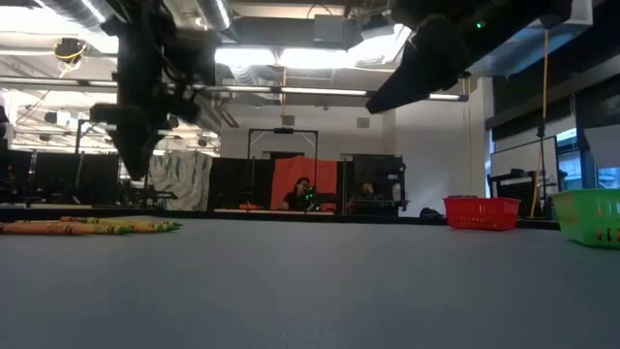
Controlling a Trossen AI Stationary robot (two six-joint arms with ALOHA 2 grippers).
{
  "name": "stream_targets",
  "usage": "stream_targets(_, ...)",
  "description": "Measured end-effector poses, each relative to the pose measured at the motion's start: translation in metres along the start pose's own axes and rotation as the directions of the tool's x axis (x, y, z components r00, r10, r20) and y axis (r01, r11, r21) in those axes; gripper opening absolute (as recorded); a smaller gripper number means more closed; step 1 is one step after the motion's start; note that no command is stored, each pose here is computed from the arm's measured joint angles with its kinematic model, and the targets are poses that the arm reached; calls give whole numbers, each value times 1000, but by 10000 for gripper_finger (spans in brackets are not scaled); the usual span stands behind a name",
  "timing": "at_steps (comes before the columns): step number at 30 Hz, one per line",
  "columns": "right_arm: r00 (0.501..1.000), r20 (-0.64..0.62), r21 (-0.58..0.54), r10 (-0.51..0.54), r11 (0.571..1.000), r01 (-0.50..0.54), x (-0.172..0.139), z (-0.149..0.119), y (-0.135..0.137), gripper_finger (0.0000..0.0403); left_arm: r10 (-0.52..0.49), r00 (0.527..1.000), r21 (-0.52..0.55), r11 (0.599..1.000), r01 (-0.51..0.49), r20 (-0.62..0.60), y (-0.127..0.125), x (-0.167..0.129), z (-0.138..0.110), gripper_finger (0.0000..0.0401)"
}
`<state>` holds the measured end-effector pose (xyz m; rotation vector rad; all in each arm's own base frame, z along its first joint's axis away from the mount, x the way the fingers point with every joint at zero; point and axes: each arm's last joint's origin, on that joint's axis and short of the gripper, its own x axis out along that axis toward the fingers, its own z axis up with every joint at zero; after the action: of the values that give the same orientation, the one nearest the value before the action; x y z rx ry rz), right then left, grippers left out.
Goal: Sort crayons
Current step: Put the orange crayon into the green bin
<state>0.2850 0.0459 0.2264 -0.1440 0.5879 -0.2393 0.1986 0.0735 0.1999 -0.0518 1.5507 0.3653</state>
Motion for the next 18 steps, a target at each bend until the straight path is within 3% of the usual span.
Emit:
stream_targets(9,999,-3,1,35,999,-35,0,0,1,205,-77,991,45,996,82,-111,11,27,9,105)
stream_targets(18,998,-4,26,70,997,-70,0,0,2,205,-89,982,68,993,101,-170,13,49,10,105)
